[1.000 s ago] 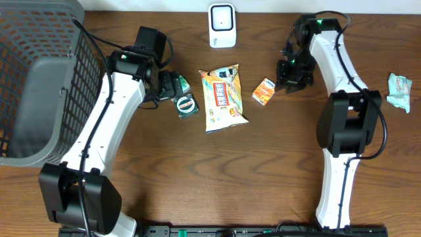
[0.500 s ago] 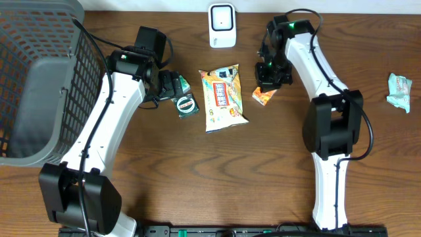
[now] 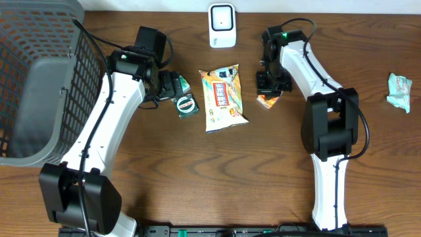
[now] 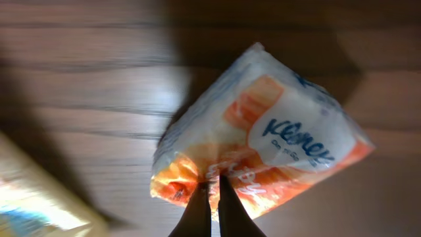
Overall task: Scan the item barcode
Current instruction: 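Reach the right gripper down to the orange tissue pack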
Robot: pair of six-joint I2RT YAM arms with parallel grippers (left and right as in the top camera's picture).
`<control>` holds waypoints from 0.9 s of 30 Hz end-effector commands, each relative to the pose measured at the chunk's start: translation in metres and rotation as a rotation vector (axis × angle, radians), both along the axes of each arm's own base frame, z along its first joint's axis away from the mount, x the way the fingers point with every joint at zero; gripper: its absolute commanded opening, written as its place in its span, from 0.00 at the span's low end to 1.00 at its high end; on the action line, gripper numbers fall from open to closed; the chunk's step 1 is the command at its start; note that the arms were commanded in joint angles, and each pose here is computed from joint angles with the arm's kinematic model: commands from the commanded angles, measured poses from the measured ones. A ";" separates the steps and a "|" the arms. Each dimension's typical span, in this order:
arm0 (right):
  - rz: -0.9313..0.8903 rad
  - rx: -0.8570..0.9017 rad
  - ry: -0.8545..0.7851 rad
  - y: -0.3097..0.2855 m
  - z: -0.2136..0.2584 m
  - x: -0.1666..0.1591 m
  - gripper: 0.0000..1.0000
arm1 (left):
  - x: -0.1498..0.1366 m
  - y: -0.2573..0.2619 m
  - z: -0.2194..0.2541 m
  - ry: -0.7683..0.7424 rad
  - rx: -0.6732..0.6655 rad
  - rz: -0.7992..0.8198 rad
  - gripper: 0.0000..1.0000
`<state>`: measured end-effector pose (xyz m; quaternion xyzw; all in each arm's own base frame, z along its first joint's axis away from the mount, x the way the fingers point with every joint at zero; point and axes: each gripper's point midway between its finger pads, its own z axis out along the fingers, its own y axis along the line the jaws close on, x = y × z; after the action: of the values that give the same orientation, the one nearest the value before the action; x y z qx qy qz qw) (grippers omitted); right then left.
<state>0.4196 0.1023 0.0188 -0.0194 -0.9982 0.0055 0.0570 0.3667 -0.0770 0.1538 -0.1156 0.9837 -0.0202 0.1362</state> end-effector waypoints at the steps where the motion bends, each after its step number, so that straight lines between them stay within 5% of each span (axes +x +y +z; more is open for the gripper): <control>1: -0.054 -0.241 -0.081 -0.044 0.028 0.011 0.01 | 0.002 0.003 0.003 -0.008 0.011 0.001 0.98; 5: -0.075 -0.310 -0.129 -0.056 0.053 0.020 0.01 | 0.002 0.003 0.003 -0.008 0.011 0.001 0.98; 11: 0.025 -0.124 -0.122 -0.013 0.054 0.022 0.08 | 0.002 0.003 0.003 -0.008 0.011 0.001 0.98; 14: 0.032 -0.106 -0.145 -0.004 0.052 0.026 0.41 | 0.002 0.003 0.003 -0.008 0.011 0.001 0.98; 16: 0.042 -0.112 -0.158 0.001 0.050 0.028 0.50 | 0.002 0.003 0.003 -0.008 0.011 0.001 0.98; 27: 0.001 -0.360 -0.198 -0.011 0.020 0.018 0.51 | 0.002 0.003 0.003 -0.008 0.011 0.001 0.98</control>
<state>0.4409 0.1012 0.0351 -0.0187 -0.9897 0.1388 -0.0289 0.3667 -0.0770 0.1538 -0.1156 0.9837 -0.0202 0.1362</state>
